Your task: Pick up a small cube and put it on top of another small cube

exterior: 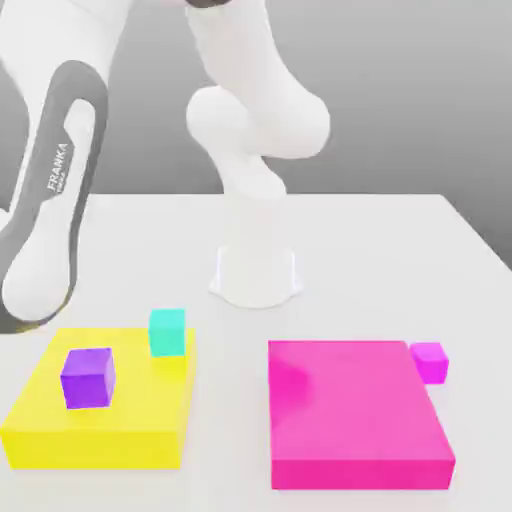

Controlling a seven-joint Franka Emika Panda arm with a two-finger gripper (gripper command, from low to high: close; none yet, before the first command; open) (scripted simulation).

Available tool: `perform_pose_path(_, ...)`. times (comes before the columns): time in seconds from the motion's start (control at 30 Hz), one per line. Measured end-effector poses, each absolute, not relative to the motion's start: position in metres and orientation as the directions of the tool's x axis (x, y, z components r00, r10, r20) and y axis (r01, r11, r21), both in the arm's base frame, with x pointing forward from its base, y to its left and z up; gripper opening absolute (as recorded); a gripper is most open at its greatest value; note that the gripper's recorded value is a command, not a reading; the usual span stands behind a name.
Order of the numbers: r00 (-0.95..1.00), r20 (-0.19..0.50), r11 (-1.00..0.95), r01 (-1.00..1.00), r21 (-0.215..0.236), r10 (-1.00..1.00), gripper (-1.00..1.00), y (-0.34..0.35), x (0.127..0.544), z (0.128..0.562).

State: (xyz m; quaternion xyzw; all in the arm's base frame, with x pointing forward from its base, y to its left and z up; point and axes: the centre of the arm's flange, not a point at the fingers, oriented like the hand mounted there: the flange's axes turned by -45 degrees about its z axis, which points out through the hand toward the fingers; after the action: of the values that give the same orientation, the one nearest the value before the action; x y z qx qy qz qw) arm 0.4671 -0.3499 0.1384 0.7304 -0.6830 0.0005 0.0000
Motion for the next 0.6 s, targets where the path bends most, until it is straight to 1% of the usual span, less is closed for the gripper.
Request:
perform_pose_path(0.17,0.067,0.002,-0.067,-0.998,-0.003,-0.998,-1.0,-0.35,0.467,0.139)
perform_pose_path(0.2,0.066,0.001,-0.066,-0.998,-0.002,-0.998,-1.0,-0.35,0.467,0.132)
perform_pose_path(0.23,0.066,0.001,-0.066,-0.998,-0.002,-0.998,-1.0,-0.35,0.467,0.137)
perform_pose_path(0.37,0.069,0.001,-0.069,-0.998,-0.002,-0.998,-1.0,-0.349,0.466,0.189)
perform_pose_path(0.6,0.19,0.003,-0.19,-0.982,0.001,-0.982,-1.0,-0.3,0.438,0.252)
